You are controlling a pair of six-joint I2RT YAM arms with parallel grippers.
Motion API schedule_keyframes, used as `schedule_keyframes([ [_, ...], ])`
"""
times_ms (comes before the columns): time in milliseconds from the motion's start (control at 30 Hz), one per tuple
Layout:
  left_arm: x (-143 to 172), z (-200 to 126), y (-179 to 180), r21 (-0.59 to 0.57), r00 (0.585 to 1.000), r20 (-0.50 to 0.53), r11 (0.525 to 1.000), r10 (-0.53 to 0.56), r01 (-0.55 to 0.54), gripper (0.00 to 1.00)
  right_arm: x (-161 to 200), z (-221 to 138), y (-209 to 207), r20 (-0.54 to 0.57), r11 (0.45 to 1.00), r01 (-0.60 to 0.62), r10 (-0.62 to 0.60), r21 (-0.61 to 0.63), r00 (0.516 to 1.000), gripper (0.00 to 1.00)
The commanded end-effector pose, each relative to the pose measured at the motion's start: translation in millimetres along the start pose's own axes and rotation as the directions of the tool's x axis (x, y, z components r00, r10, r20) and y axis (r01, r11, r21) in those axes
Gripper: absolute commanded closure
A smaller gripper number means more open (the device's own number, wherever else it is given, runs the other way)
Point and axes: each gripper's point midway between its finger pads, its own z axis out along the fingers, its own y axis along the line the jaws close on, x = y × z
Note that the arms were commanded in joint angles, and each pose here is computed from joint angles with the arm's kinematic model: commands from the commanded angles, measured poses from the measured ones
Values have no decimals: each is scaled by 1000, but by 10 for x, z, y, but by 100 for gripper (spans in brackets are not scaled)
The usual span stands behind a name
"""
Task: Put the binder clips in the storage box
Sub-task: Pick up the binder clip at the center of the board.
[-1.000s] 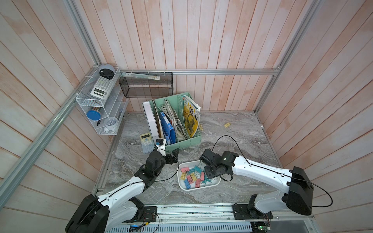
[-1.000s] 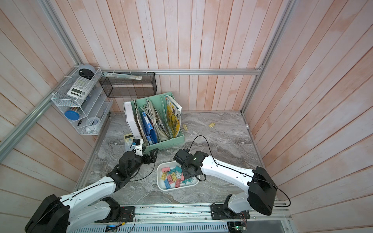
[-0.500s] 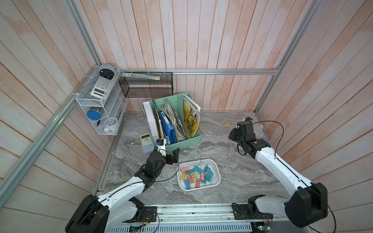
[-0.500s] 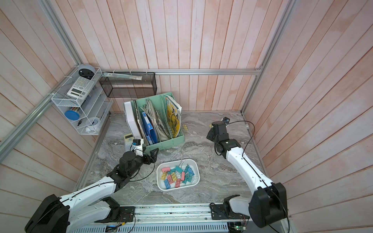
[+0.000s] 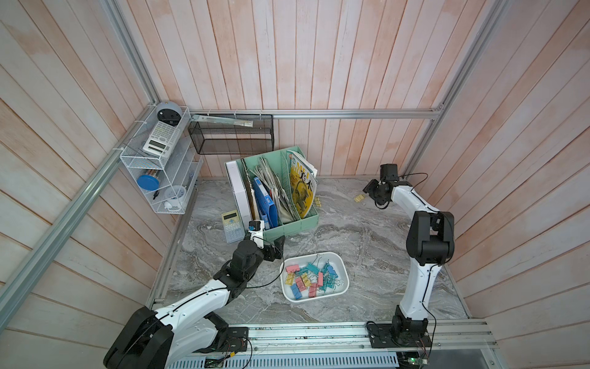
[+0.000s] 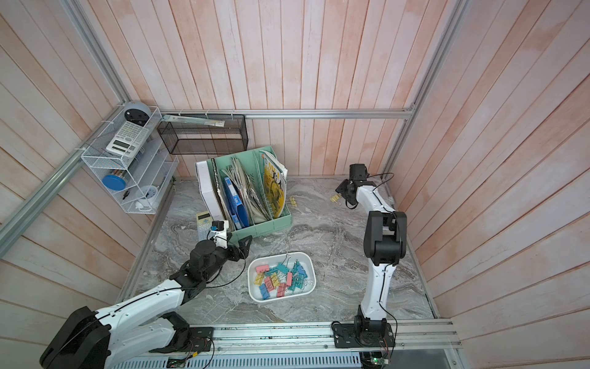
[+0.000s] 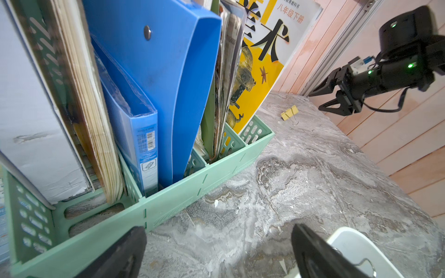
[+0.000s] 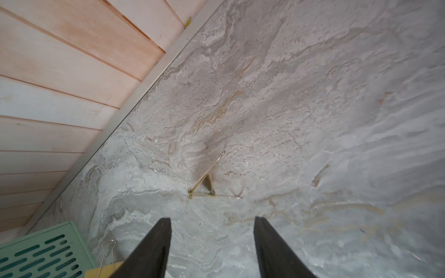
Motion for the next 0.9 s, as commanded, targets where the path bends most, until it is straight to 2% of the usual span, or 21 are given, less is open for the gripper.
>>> schedule_keyframes([
  [0, -119, 13, -54, 11, 999, 33, 1000, 16, -17, 0, 187, 205, 164, -147, 988, 5, -27, -152, 989, 34],
  [167, -108, 22, -59, 12, 999, 30, 1000, 19, -19, 0, 267, 426, 194, -201, 975, -19, -27, -223, 979, 30],
  [367, -108, 30, -55, 10, 999, 29, 1000, 23, -23, 0, 296, 555, 258, -233, 958, -52, -16, -282, 972, 30],
  [600, -107, 29, -66, 14, 999, 31, 1000, 23, -24, 0, 133, 283, 415, -122, 937, -27, -17, -349, 992, 32],
  [733, -101, 45, -77, 18, 999, 27, 1000, 23, -23, 0, 90, 282, 480, -106, 932, -19, -21, -363, 994, 21],
  [867, -100, 42, -73, 13, 999, 26, 1000, 27, -27, 0, 90, 394, 592, -132, 917, -39, -15, -396, 991, 16],
])
